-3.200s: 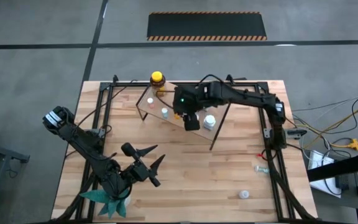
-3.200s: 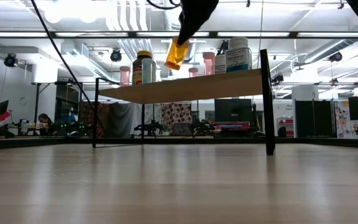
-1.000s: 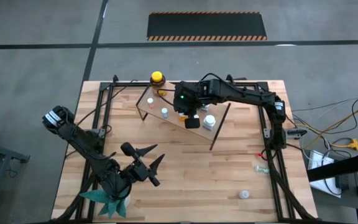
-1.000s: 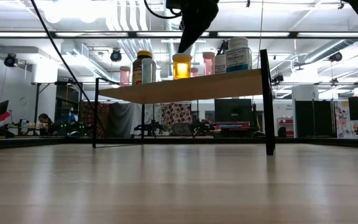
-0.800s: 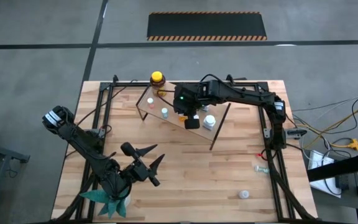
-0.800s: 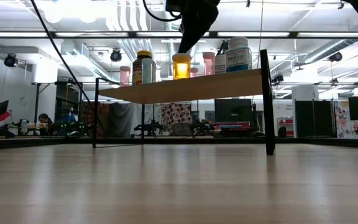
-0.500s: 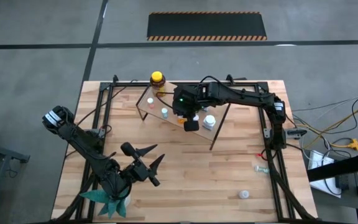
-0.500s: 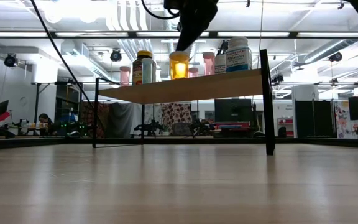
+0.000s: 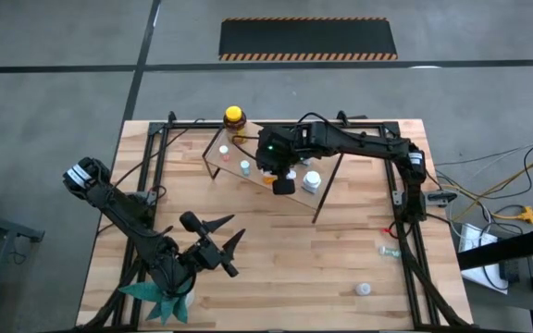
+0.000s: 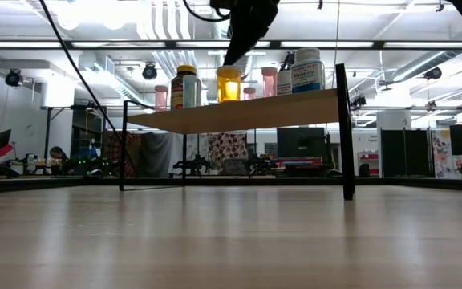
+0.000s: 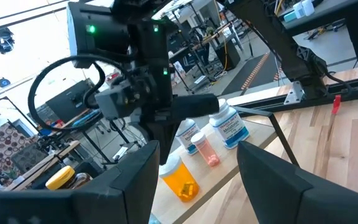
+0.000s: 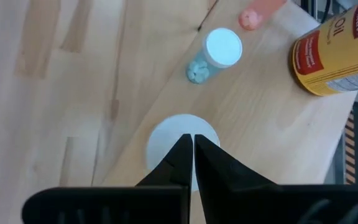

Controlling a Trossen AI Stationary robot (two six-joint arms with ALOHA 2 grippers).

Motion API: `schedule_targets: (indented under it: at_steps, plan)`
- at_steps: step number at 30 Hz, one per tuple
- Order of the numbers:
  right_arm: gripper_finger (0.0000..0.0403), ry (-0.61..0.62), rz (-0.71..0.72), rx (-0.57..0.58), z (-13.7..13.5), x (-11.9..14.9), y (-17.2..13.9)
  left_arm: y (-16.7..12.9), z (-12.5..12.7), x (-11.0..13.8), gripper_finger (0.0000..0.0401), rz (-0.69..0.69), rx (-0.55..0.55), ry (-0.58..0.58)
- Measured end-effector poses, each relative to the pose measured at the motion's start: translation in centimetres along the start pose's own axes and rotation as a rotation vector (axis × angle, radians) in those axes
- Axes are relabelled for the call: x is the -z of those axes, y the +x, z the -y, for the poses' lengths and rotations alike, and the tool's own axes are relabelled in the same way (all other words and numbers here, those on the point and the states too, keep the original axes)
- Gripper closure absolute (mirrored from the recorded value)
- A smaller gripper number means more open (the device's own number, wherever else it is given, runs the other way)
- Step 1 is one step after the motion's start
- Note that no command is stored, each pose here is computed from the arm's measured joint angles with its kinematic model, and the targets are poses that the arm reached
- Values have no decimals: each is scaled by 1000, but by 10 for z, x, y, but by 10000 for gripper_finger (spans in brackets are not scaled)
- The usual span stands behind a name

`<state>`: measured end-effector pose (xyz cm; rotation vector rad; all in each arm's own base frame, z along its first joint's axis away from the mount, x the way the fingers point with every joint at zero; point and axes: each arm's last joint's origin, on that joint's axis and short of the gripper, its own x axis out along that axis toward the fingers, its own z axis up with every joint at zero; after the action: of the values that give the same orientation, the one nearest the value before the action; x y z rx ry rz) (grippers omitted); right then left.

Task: Pick and place medicine bottles onto shelf by color
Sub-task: Put the transparent pill bottle on the shelf

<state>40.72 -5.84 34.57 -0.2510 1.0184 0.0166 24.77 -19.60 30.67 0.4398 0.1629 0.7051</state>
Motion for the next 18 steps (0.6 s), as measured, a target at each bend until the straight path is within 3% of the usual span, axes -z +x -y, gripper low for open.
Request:
schedule_targets:
  at_steps: [7, 12, 18]
  plan:
    - [394, -17, 84, -26, -27, -3, -45, 0, 0, 0, 202, 1, 1, -1]
    - [394, -53, 147, -118, -80, 7, -70, 0, 1, -1, 202, 12, 23, -2]
    - [394, -87, 237, -247, -155, 50, -86, 0, 0, -3, 202, 14, 24, -11]
